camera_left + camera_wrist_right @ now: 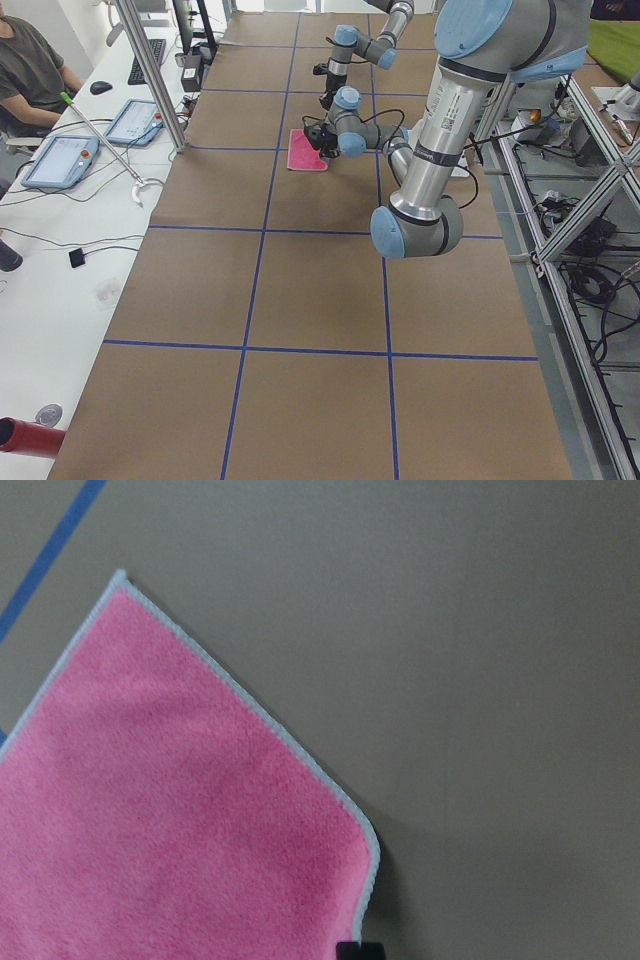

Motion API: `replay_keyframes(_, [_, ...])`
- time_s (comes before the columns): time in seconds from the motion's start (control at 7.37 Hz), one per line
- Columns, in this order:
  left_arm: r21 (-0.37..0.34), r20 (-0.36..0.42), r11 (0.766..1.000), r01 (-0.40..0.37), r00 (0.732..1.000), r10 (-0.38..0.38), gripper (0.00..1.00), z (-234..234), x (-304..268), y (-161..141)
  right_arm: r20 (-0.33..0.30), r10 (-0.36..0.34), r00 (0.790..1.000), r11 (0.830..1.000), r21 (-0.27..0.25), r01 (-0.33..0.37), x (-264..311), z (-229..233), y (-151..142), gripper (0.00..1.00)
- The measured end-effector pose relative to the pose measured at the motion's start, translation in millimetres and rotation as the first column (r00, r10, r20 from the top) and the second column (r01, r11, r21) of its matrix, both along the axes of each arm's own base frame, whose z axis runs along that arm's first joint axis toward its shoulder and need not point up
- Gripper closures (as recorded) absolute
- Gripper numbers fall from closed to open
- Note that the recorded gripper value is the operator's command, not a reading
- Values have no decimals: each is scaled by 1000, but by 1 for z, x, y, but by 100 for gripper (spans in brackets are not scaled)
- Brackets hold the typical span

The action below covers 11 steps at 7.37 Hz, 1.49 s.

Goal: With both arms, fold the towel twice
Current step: 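Lift the far corners and fold them toward the robot onto the near edge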

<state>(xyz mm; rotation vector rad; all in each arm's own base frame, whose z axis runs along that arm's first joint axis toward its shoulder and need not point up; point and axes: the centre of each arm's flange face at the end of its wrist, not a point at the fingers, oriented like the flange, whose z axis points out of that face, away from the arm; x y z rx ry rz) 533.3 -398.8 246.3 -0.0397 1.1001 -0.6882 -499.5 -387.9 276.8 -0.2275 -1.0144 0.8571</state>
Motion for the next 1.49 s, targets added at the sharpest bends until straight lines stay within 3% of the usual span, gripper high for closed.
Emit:
replay_keyframes(0.41, [-13,25,999,49,998,-49,100,-3,9,-42,-33,43,999,999,-17,-44,-7,7,-45,100])
replay_keyframes(0.81, [-30,57,997,75,996,-73,100,11,13,-66,-46,53,998,998,-31,-54,-16,3,-77,100])
replay_keyframes(1.49, [-41,65,995,93,994,-90,100,12,10,-87,-63,53,997,998,-32,-55,-22,4,-97,100])
